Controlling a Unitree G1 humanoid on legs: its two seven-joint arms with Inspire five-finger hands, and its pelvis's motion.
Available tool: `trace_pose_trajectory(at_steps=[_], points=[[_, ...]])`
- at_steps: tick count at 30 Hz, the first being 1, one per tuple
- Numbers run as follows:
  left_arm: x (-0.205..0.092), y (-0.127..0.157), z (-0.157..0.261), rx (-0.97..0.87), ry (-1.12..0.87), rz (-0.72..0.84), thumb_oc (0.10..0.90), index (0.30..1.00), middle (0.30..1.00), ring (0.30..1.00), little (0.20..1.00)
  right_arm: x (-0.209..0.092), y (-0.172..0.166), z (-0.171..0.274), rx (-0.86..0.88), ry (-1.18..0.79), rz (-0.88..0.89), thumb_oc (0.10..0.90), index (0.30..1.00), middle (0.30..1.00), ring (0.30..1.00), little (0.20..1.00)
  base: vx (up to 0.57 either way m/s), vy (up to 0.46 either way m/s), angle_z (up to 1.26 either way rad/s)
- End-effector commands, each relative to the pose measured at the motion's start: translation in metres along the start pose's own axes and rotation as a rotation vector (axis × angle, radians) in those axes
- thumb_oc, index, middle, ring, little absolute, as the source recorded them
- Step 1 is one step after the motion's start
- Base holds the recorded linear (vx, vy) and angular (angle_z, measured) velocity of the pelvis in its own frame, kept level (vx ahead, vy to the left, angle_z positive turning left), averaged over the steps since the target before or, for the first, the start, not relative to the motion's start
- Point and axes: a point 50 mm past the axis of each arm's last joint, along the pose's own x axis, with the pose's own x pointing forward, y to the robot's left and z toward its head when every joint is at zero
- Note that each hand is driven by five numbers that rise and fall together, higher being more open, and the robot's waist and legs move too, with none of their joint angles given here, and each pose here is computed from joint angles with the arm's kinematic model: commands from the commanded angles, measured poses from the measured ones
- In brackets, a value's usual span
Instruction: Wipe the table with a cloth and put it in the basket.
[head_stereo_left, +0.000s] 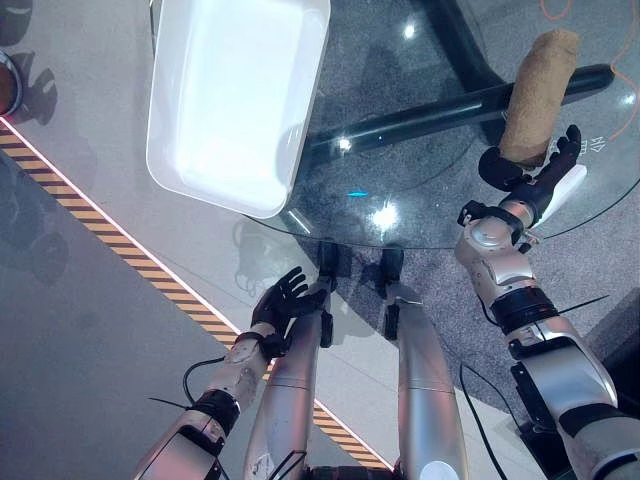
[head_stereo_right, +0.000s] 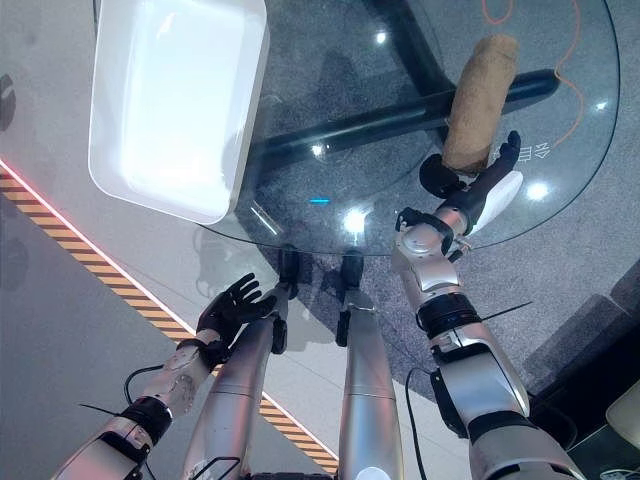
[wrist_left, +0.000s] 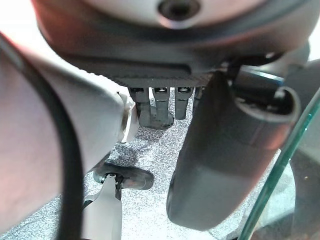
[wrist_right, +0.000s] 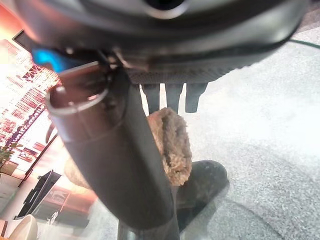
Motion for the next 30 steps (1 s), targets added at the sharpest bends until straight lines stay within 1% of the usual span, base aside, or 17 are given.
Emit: trace_pose_trajectory(at_steps=[1,10,17,18,20,21,26,30], points=[[-0.015,-0.018,-0.043,-0.013,0.137,-0.063,0.800,0.900,0.900,0.900,0.900,0.030,-0.022,0.043,0.037,-0.178,-0.081,0.800,0.900,0.900,0.900,0.900,0.00,0.000,0.00],[-0.016,-0.017,-0.042,-0.001,0.141,-0.070,0.800,0.900,0.900,0.900,0.900,0.039,-0.021,0.063,-0.010,-0.242,-0.093,0.800,0.900,0.900,0.900,0.900,0.00,-0.002,0.00],[-0.017,-0.015,-0.043,-0.001,0.145,-0.073,0.800,0.900,0.900,0.900,0.900,0.043,-0.016,0.070,-0.051,-0.223,-0.055,0.800,0.900,0.900,0.900,0.900,0.00,0.000,0.00],[-0.016,-0.015,-0.042,-0.002,0.143,-0.075,0.800,0.900,0.900,0.900,0.900,0.043,-0.015,0.067,-0.064,-0.201,-0.036,0.668,0.787,0.787,0.787,0.768,0.00,0.000,0.00],[-0.016,-0.016,-0.041,-0.002,0.141,-0.077,0.800,0.900,0.900,0.900,0.900,0.044,-0.013,0.066,-0.075,-0.188,-0.023,0.133,0.328,0.328,0.328,0.233,0.00,0.006,0.02],[-0.015,-0.016,-0.040,-0.003,0.140,-0.078,0.800,0.900,0.900,0.900,0.900,0.043,-0.013,0.064,-0.086,-0.185,-0.017,0.100,0.300,0.300,0.300,0.200,0.01,0.012,0.07],[-0.016,-0.013,-0.039,-0.006,0.136,-0.078,0.800,0.900,0.900,0.900,0.900,0.044,-0.012,0.055,-0.128,-0.118,0.018,0.100,0.300,0.300,0.300,0.200,0.00,0.005,0.04],[-0.016,-0.013,-0.040,-0.004,0.131,-0.076,0.800,0.900,0.900,0.900,0.900,0.043,-0.013,0.041,-0.156,-0.047,0.010,0.100,0.300,0.300,0.300,0.200,0.00,0.000,0.00]])
